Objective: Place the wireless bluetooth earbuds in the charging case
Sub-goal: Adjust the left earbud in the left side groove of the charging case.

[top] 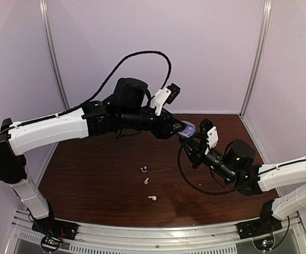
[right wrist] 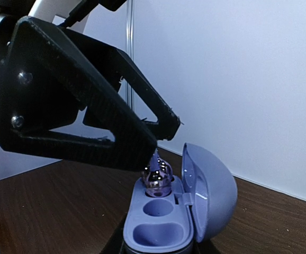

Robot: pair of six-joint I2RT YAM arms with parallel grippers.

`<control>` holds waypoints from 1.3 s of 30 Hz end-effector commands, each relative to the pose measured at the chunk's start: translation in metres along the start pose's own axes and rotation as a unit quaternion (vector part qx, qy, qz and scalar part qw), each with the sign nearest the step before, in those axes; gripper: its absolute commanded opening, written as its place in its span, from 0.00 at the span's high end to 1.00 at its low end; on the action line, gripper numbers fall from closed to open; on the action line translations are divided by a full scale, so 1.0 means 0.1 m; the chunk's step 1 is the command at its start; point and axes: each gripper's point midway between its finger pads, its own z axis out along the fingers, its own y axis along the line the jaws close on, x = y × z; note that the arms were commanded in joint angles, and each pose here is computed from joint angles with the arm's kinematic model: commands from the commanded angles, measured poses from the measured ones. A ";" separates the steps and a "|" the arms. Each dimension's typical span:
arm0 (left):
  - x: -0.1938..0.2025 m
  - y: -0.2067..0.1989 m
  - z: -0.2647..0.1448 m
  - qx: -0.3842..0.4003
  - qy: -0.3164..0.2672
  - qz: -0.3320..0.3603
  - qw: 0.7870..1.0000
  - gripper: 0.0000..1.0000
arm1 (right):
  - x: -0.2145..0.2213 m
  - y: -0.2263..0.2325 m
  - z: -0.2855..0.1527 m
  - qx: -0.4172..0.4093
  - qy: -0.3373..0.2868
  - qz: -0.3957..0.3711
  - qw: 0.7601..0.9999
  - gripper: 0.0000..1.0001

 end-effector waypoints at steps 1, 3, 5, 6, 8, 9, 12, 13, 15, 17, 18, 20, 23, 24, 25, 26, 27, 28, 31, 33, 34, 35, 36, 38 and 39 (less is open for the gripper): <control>-0.10 0.05 0.04 -0.009 -0.012 -0.004 1.000 0.45 | -0.12 -0.02 0.05 0.010 -0.014 -0.002 1.000 1.00; -0.09 0.08 0.05 -0.016 -0.008 -0.005 1.000 0.45 | -0.12 -0.03 0.05 0.010 -0.015 -0.002 1.000 1.00; -0.08 0.10 0.07 -0.022 -0.005 -0.006 1.000 0.45 | -0.12 -0.02 0.04 0.010 -0.014 -0.003 1.000 1.00; -0.07 0.11 0.07 -0.023 -0.004 -0.006 1.000 0.46 | -0.12 -0.03 0.04 0.010 -0.014 -0.003 1.000 1.00; -0.06 0.12 0.08 -0.025 -0.002 -0.006 1.000 0.46 | -0.12 -0.03 0.04 0.010 -0.014 -0.003 1.000 1.00; -0.06 0.12 0.08 -0.024 -0.002 -0.007 1.000 0.47 | -0.12 -0.03 0.04 0.010 -0.015 -0.004 1.000 1.00; -0.04 0.12 0.09 -0.024 0.001 -0.007 1.000 0.48 | -0.13 -0.03 0.03 0.010 -0.016 -0.004 1.000 1.00; -0.04 0.12 0.09 -0.024 0.001 -0.007 1.000 0.48 | -0.13 -0.03 0.03 0.009 -0.016 -0.004 1.000 1.00; -0.02 0.12 0.09 -0.022 0.004 -0.007 1.000 0.48 | -0.14 -0.03 0.03 0.009 -0.018 -0.003 1.000 1.00; -0.01 0.11 0.09 -0.022 0.006 -0.007 1.000 0.49 | -0.15 -0.03 0.03 0.009 -0.019 -0.003 1.000 1.00; 0.00 0.11 0.09 -0.022 0.006 -0.007 1.000 0.49 | -0.15 -0.03 0.02 0.010 -0.020 -0.002 1.000 1.00; 0.01 0.10 0.09 -0.019 0.008 -0.006 1.000 0.49 | -0.16 -0.03 0.02 0.011 -0.022 -0.002 1.000 1.00; 0.03 0.07 0.08 -0.007 0.012 0.002 1.000 0.47 | -0.18 -0.04 0.00 0.009 -0.025 0.001 1.000 1.00; 0.02 0.05 0.06 -0.003 0.010 0.005 1.000 0.46 | -0.18 -0.03 -0.01 0.006 -0.026 0.002 1.000 1.00; -0.01 0.04 0.03 -0.001 0.007 0.009 1.000 0.45 | -0.18 -0.01 -0.02 0.000 -0.024 0.001 1.000 1.00; -0.05 0.01 -0.01 0.004 0.000 0.017 1.000 0.44 | -0.17 0.00 -0.02 -0.006 -0.020 0.002 1.000 1.00; -0.11 -0.02 -0.07 0.008 -0.008 0.026 1.000 0.42 | -0.15 0.03 -0.03 -0.013 -0.016 0.002 1.000 1.00; -0.16 -0.03 -0.12 0.011 -0.015 0.035 0.999 0.41 | -0.15 0.05 -0.03 -0.020 -0.013 0.003 1.000 1.00; -0.28 -0.11 -0.28 0.027 -0.035 0.061 0.997 0.35 | -0.12 0.09 -0.07 -0.040 -0.006 0.008 0.999 1.00; -0.33 -0.15 -0.39 0.038 -0.043 0.086 0.995 0.34 | -0.11 0.14 -0.10 -0.057 -0.002 0.009 0.998 1.00; -0.35 -0.16 -0.44 0.039 -0.047 0.094 0.994 0.34 | -0.11 0.14 -0.11 -0.060 0.000 0.009 0.998 1.00; -0.35 -0.15 -0.50 0.037 -0.050 0.101 0.993 0.33 | -0.12 0.18 -0.13 -0.072 0.001 0.010 0.997 1.00; -0.35 -0.14 -0.54 0.037 -0.051 0.107 0.992 0.33 | -0.13 0.21 -0.15 -0.085 0.000 0.010 0.996 1.00; -0.31 -0.13 -0.61 0.043 -0.049 0.124 0.990 0.33 | -0.17 0.30 -0.20 -0.115 -0.004 0.011 0.993 1.00; -0.29 -0.13 -0.63 0.050 -0.045 0.132 0.989 0.33 | -0.20 0.34 -0.22 -0.129 -0.007 0.011 0.992 1.00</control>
